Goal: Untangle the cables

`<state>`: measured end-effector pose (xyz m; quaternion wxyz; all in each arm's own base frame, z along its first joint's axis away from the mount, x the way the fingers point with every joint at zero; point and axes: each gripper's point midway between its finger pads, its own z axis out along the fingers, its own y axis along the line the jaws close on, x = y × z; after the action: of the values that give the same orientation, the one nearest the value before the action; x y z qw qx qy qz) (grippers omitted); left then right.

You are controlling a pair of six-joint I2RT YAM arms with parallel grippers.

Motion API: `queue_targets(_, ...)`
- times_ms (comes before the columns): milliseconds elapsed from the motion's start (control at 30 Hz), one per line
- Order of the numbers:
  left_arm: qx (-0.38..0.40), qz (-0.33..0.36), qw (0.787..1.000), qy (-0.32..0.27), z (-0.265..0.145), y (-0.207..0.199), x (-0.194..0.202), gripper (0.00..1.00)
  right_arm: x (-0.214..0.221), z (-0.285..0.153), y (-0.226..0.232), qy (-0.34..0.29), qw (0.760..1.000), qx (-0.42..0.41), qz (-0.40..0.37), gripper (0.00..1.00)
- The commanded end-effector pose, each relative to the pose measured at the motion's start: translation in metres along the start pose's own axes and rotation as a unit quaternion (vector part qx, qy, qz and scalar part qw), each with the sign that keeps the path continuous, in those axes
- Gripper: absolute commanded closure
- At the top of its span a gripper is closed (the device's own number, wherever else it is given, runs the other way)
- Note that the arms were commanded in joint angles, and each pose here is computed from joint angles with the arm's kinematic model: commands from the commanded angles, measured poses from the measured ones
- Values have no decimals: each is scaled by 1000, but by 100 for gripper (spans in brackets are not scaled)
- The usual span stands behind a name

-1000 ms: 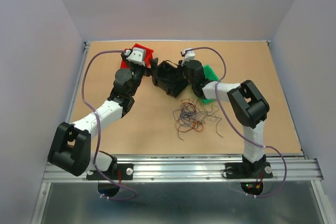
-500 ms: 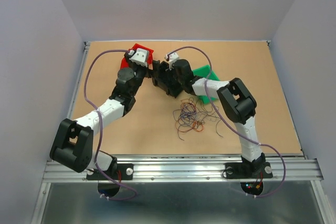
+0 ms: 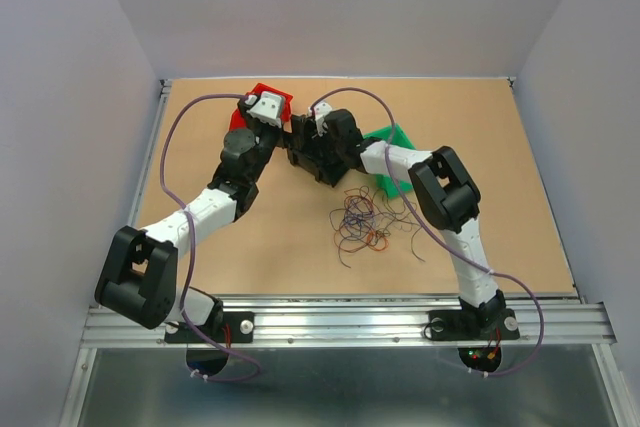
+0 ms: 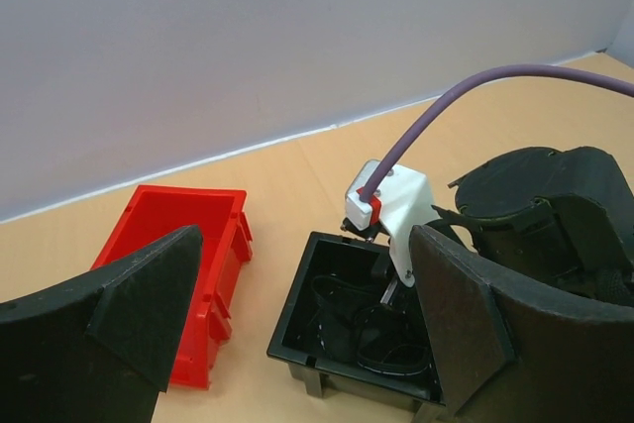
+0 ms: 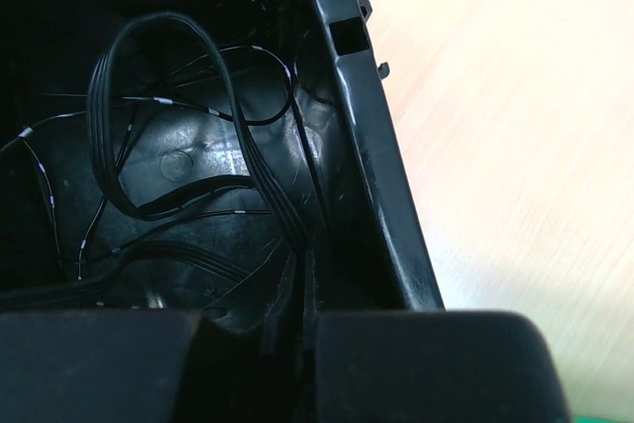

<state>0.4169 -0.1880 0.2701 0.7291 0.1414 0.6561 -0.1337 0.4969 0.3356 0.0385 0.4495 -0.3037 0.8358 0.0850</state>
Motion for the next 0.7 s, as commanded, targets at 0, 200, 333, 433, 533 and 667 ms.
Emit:
queue_targets(0, -3, 8, 999, -47, 7, 3, -36, 2, -25, -11, -4, -12, 1000, 6, 7, 99)
queue_targets(200, -23, 7, 999, -49, 6, 10, -39, 2, -77, -35, -6, -85, 996, 4, 39, 80)
queue_targets(333, -24, 7, 998, -51, 4, 11, -41, 2, -98, -56, -8, -130, 990, 3, 61, 72)
queue_targets(433, -24, 9, 998, -50, 3, 11, -41, 1, -109, -74, -9, -163, 984, 4, 75, 68)
queue_targets(533, -19, 7, 999, -49, 4, 9, -41, 1, -112, -85, -11, -173, 982, 9, 79, 59)
queue_targets(667, -10, 12, 999, -42, 6, 6, -36, 1, -116, -99, -12, -182, 980, 13, 79, 52)
